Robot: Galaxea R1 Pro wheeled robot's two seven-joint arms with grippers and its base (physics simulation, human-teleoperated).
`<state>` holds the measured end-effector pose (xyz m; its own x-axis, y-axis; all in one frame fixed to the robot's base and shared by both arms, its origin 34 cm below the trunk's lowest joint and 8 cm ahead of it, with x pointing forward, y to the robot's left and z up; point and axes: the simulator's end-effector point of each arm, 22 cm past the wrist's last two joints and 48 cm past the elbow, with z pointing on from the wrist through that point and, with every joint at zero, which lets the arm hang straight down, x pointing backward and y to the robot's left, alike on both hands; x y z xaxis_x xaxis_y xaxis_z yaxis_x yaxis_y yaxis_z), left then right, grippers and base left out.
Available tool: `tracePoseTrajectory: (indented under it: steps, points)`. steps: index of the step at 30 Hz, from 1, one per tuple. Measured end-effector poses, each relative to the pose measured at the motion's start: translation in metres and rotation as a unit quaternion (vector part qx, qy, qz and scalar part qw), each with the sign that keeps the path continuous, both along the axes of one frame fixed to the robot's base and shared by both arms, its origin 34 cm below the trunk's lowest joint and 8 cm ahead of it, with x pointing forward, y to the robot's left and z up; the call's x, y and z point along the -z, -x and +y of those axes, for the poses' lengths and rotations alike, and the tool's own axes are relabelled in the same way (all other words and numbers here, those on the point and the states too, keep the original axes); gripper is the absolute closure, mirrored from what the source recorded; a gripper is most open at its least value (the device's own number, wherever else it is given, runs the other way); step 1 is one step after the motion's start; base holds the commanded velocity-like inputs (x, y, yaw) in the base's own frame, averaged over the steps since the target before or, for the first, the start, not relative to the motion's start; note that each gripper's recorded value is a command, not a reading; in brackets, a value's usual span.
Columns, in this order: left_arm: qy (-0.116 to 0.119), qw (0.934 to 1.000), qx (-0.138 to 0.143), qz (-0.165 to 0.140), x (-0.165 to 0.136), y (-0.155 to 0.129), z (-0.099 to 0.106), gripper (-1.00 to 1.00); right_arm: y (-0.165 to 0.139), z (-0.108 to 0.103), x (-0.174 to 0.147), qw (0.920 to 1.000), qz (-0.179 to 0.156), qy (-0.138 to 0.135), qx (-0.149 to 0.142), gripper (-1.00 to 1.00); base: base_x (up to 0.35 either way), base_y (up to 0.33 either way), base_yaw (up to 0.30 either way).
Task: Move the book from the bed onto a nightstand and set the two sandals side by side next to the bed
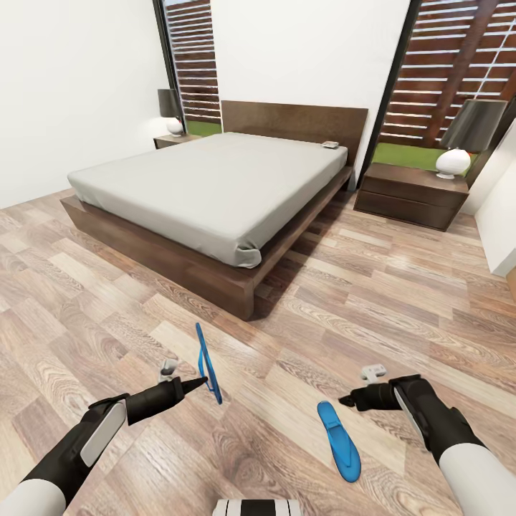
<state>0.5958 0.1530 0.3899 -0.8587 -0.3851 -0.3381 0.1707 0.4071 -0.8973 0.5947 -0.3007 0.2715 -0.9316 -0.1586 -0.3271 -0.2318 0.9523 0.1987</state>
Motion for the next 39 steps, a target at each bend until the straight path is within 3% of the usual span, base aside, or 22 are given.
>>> tracePoseTrajectory:
  steps: [8, 21, 39]
  points:
    - [0.002, 1.0, 0.0, 0.0, -0.001, 0.0, -0.001, 1.0, 0.005, -0.01, 0.004, 0.9994, 0.009, 0.03, -0.016, -1.0, 0.0, 0.0, 0.0]
    - [0.0, 1.0, 0.001, 0.0, 0.0, 0.0, -0.002, 1.0, 0.013, -0.011, 0.008, 0.9991, 0.025, 0.033, -0.011, -1.0, 0.0, 0.0, 0.0]
    - [-0.001, 0.9993, 0.003, 0.037, 0.041, 0.011, -0.007, 1.0, 0.025, -0.01, 0.042, 0.998, 0.052, 0.032, -0.018, -1.0, 0.0, 0.0, 0.0]
